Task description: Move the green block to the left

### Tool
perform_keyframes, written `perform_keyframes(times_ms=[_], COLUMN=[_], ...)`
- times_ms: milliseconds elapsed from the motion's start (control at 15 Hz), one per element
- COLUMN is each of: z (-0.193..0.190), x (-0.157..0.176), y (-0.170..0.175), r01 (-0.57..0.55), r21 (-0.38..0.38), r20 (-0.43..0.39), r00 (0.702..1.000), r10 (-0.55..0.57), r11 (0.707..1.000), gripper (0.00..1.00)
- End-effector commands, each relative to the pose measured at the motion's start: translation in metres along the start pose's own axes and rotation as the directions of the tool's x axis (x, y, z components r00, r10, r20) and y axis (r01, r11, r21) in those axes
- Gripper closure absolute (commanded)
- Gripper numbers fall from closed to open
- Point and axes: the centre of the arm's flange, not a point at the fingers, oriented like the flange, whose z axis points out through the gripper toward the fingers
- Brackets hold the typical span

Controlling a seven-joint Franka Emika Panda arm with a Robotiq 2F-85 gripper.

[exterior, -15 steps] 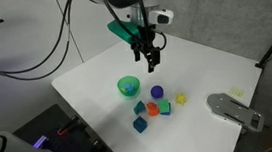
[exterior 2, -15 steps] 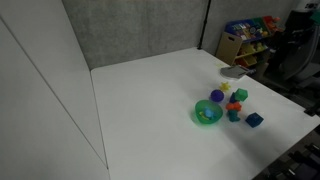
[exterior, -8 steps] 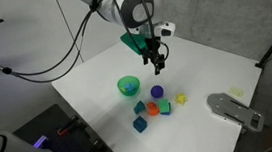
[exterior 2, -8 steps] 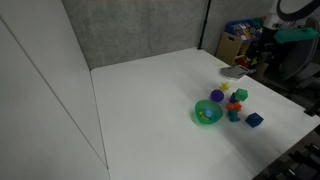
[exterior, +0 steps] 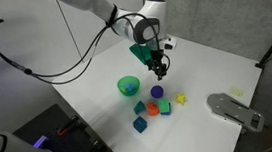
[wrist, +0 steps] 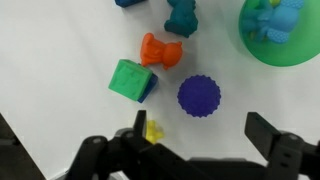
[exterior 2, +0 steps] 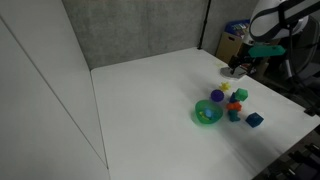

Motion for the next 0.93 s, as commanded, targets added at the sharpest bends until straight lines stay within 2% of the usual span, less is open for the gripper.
perform_keyframes(times_ms=[0,200,267,600,867], z=[0.025,0.039,0.039,0.045,0.075], x=[0.032,0.038,0.021,0.028,0.03], y=[-0.011,-0.014,-0.009,-0.012,-0.009], r01=[-0.035,-0.044,-0.017,-0.018,0.021], r21=[0.013,0.011,0.003,0.003,0.043], r20=[0.017,0.037,0.03,0.029,0.038], r00=[0.999,0.998,0.999,0.999,0.999], r10=[0.035,0.043,0.017,0.018,-0.023], r11=[0.999,0.999,1.0,1.0,0.999], gripper=[0.0,0.0,0.0,0.0,0.0])
